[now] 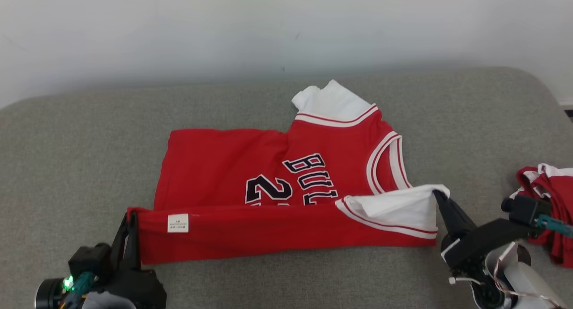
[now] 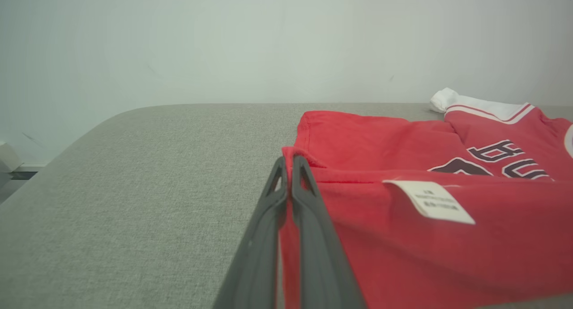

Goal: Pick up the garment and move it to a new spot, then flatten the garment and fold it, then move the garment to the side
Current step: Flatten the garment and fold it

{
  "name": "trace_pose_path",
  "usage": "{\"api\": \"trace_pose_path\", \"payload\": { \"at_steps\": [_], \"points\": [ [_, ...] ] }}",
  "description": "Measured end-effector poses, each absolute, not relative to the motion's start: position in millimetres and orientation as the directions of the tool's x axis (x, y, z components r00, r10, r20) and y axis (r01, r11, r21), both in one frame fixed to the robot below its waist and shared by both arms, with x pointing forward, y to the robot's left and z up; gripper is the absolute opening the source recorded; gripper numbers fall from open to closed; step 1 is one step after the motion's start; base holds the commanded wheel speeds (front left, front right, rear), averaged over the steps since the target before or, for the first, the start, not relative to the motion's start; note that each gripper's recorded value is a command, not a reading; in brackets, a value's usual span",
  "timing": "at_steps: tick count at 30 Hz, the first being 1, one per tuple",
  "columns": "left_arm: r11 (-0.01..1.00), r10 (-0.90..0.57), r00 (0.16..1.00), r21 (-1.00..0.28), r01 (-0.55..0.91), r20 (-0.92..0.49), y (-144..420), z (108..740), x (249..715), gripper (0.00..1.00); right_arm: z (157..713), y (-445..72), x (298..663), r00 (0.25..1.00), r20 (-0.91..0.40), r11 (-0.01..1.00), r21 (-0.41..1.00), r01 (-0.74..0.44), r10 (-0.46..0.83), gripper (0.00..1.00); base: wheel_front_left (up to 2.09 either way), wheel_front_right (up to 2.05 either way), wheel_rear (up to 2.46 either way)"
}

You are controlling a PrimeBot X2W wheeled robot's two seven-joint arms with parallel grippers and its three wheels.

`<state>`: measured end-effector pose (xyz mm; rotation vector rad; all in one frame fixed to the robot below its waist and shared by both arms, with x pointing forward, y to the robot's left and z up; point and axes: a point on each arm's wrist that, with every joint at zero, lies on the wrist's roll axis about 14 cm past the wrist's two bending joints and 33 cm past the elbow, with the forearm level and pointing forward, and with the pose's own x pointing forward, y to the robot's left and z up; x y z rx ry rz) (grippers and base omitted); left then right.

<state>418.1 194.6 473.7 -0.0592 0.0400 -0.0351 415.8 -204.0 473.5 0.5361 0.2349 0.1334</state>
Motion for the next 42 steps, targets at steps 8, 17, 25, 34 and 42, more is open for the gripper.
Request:
{"api": "trace_pose_path", "payload": {
  "at_steps": [8, 17, 25, 34, 42],
  "points": [
    [0.998, -0.051, 0.996, -0.052, 0.047, -0.079, 191.5, 459.1, 444.6, 0.0, 462.2, -199.2, 457.1, 0.969, -0.186, 0.884, 0.463, -0.061, 0.165, 0.0, 0.0, 0.0, 0.0],
    [0.998, -0.05, 0.988, -0.054, 0.043, -0.144, 191.3, 435.0, 454.7, 0.0, 446.8, -198.3, 482.1, 0.966, -0.207, 0.91, 0.411, -0.057, 0.154, 0.0, 0.0, 0.0, 0.0],
    [0.998, -0.041, 0.991, -0.06, 0.034, -0.127, 192.1, 439.1, 459.2, 1.0, 433.2, -196.0, 489.6, 0.963, -0.233, 0.912, 0.41, -0.032, 0.139, 1.0, 0.0, 0.0, 0.0],
    [0.996, 0.022, 0.995, -0.079, -0.03, -0.094, 205.6, 448.1, 432.9, 1.0, 439.6, -206.4, 473.5, 0.974, -0.189, 0.942, 0.33, -0.06, 0.128, 1.0, 0.0, 0.0, 0.0],
    [0.992, 0.038, 0.988, -0.111, -0.055, -0.15, 204.7, 430.0, 402.2, 1.0, 412.5, -220.0, 429.0, 0.963, -0.256, 0.956, 0.294, -0.008, 0.086, 1.0, 0.0, 0.0, 0.0]
  ]
}}
